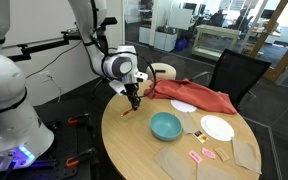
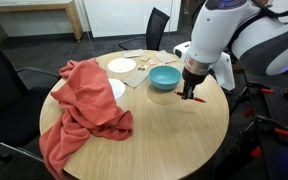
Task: Remove the pen from the bowl and put it on the table
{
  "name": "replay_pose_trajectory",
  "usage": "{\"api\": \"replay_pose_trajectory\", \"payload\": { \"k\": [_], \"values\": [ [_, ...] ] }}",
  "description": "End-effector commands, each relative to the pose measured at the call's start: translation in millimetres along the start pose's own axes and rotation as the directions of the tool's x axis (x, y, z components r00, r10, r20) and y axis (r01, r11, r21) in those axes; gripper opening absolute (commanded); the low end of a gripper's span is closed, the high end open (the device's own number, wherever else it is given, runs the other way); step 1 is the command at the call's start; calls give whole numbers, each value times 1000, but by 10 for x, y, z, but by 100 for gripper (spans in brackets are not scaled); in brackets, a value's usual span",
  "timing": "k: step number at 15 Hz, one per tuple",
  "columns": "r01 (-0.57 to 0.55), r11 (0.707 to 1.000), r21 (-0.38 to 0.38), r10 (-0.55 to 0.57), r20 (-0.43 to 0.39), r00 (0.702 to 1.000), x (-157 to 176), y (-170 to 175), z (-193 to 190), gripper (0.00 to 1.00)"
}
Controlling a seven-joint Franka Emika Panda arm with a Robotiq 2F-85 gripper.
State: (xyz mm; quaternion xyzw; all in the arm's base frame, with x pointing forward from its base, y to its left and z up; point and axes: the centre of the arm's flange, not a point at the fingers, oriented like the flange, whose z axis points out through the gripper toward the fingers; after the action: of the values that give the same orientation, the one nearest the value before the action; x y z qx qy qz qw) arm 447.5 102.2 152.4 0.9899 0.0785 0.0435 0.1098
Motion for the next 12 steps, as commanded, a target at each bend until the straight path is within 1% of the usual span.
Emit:
{"api": "replay_pose_trajectory", "payload": {
  "k": [1,3,4,5,6,7,12],
  "values": [
    [37,999,22,-37,12,999,82,42,202,4],
    [40,999,29,-41,21,999,90,57,246,4],
    [37,999,29,-38,22,999,96,69,256,17],
    [34,999,28,-34,24,999,105,80,260,41],
    [29,999,30,-30,24,999,120,87,263,42],
    [23,999,32,-24,24,999,139,94,270,45],
    [16,999,40,-17,18,1000,180,104,265,81]
  ]
}}
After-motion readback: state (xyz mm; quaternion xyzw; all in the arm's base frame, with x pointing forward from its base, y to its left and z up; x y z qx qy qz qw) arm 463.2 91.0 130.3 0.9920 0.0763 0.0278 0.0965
